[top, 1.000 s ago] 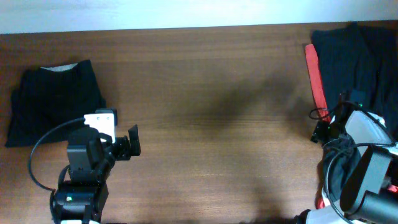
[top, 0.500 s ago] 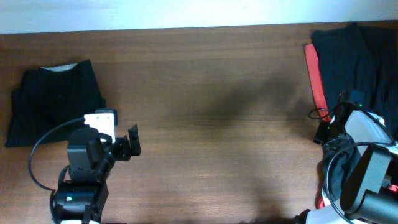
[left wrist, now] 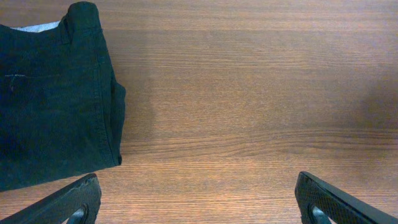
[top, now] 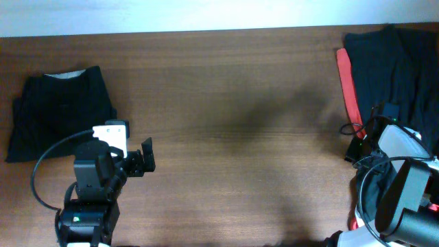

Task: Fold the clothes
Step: 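Reach the right gripper to the dark green shirt on the pile, then grasp the dark green shirt with the right gripper and lift it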

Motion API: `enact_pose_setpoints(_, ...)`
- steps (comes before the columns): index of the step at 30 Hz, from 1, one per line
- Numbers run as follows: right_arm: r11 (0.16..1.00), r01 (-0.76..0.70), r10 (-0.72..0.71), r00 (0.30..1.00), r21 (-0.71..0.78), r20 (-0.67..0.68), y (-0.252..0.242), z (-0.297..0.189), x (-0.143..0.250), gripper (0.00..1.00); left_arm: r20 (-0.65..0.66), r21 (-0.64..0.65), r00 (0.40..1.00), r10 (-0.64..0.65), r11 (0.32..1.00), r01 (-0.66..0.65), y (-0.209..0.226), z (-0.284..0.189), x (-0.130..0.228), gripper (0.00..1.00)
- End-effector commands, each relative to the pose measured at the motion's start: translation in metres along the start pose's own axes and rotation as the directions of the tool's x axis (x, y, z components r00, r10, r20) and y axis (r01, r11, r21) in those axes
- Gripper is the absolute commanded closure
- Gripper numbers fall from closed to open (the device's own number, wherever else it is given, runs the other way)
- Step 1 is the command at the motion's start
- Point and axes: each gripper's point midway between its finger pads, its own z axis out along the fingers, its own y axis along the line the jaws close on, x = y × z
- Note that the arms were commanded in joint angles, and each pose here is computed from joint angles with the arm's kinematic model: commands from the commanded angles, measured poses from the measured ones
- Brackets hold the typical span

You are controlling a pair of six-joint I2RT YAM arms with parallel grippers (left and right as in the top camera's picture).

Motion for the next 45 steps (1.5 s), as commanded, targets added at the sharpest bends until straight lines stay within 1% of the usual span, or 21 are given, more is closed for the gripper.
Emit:
enact_pose_setpoints(1, 1.0, -0.016, 0.017, 1.0, 0.025, -0.005, -0.005, 0.003, 0.002, 0.6, 0.021, -0.001, 1.0, 0.013, 1.0, -0.013, 0.001, -0.004, -0.009, 0.01)
enact_pose_setpoints(2, 1.0, -0.017, 0.017, 1.0, 0.025, -0.006, -0.005, 0.003, 0.002, 0.7, 0.021, -0.001, 1.0, 0.013, 1.0, -0.013, 0.001, -0.004, -0.009, 0.01)
enact_pose_setpoints(8, 0.999, -0.05, 0.049, 0.999, 0.023, 0.009, -0.005, 0.003, -0.001, 0.94, 0.021, -0.001, 1.0, 0.013, 1.0, -0.013, 0.001, -0.004, -0.009, 0.01)
enact_pose_setpoints(9, 0.999, -0.05, 0.05, 0.999, 0.022, 0.012, -0.005, 0.002, -0.002, 0.96, 0.021, -0.001, 1.0, 0.013, 1.0, -0.013, 0.001, -0.004, -0.009, 0.01)
enact_pose_setpoints(12, 0.999, -0.052, 0.052, 0.998, 0.013, 0.023, -0.004, -0.008, -0.009, 0.96, 0.022, -0.001, 1.0, 0.014, 1.0, -0.013, 0.001, -0.004, -0.009, 0.01)
enact_pose_setpoints(15, 0.998, -0.056, 0.058, 0.997, -0.026, 0.053, -0.001, -0.037, -0.025, 0.96, 0.026, -0.002, 1.0, 0.014, 1.0, -0.014, 0.001, -0.004, -0.01, 0.01)
enact_pose_setpoints(17, 0.997, -0.051, 0.056, 0.995, -0.058, 0.088, 0.0, -0.067, -0.039, 0.96, 0.03, -0.005, 0.999, 0.014, 1.0, -0.014, 0.001, -0.004, -0.011, 0.01)
enact_pose_setpoints(20, 0.991, 0.032, -0.011, 0.986, -0.126, 0.164, 0.005, -0.127, -0.059, 0.96, 0.03, -0.005, 0.999, 0.014, 1.0, -0.014, 0.001, -0.004, -0.011, 0.01)
enact_pose_setpoints(24, 0.988, 0.056, -0.011, 0.954, -0.143, 0.3, -0.004, -0.201, -0.083, 0.96, 0.041, -0.004, 0.999, 0.014, 1.0, -0.014, 0.001, -0.004, -0.014, 0.01)
enact_pose_setpoints(29, 0.982, 0.039, 0.038, 0.918, -0.186, 0.395, -0.012, -0.239, -0.102, 0.96, 0.044, -0.004, 0.999, 0.015, 1.0, -0.014, 0.001, -0.004, -0.015, 0.01)
enact_pose_setpoints(31, 0.95, 0.161, -0.026, 0.895, -0.266, 0.446, 0.007, -0.259, -0.105, 0.96, 0.044, -0.004, 0.999, 0.015, 1.0, -0.014, 0.001, -0.004, -0.015, 0.01)
enact_pose_setpoints(32, 0.898, 0.287, -0.084, 0.855, -0.333, 0.511, 0.025, -0.283, -0.107, 0.96, 0.044, -0.004, 0.999, 0.015, 1.0, -0.014, 0.001, -0.004, -0.015, 0.01)
enact_pose_setpoints(33, 0.861, 0.349, -0.099, 0.829, -0.371, 0.551, 0.035, -0.299, -0.107, 0.96, 0.044, -0.004, 0.999, 0.015, 1.0, -0.014, 0.001, -0.004, -0.015, 0.01)
enact_pose_setpoints(35, 0.724, 0.52, -0.118, 0.741, -0.453, 0.661, 0.061, -0.351, -0.098, 0.96, 0.044, -0.004, 0.999, 0.015, 1.0, -0.014, 0.001, -0.004, -0.015, 0.01)
enact_pose_setpoints(36, 0.621, 0.63, -0.138, 0.674, -0.467, 0.726, 0.075, -0.378, -0.087, 0.96, 0.044, -0.004, 0.999, 0.015, 1.0, -0.014, 0.001, -0.004, -0.015, 0.01)
enact_pose_setpoints(37, 0.457, 0.765, -0.145, 0.568, -0.455, 0.81, 0.09, -0.414, -0.067, 0.96, 0.044, -0.004, 0.999, 0.015, 1.0, -0.014, 0.001, -0.004, -0.015, 0.01)
enact_pose_setpoints(38, 0.319, 0.849, -0.121, 0.477, -0.421, 0.87, 0.098, -0.445, -0.047, 0.96, 0.044, -0.004, 0.999, 0.015, 1.0, -0.014, 0.001, -0.004, -0.015, 0.01)
enact_pose_setpoints(39, 0.221, 0.892, -0.086, 0.42, -0.394, 0.904, 0.101, -0.468, -0.03, 0.96, 0.045, -0.004, 0.999, 0.015, 1.0, -0.014, 0.001, -0.004, -0.015, 0.01)
enact_pose_setpoints(41, 0.113, 0.926, -0.046, 0.367, -0.361, 0.929, 0.106, -0.495, -0.007, 0.96, 0.044, -0.004, 0.999, 0.015, 1.0, -0.014, 0.001, -0.004, -0.015, 0.01)
enact_pose_setpoints(42, 0.083, 0.933, -0.045, 0.355, -0.351, 0.934, 0.11, -0.5, 0.002, 0.96, 0.044, -0.004, 0.999, 0.015, 1.0, -0.014, 0.001, -0.004, -0.015, 0.01)
enact_pose_setpoints(45, -0.01, 0.923, -0.096, 0.382, -0.385, 0.919, 0.134, -0.499, 0.03, 0.96, 0.047, -0.004, 0.999, 0.015, 1.0, -0.014, 0.001, -0.004, -0.015, 0.01)
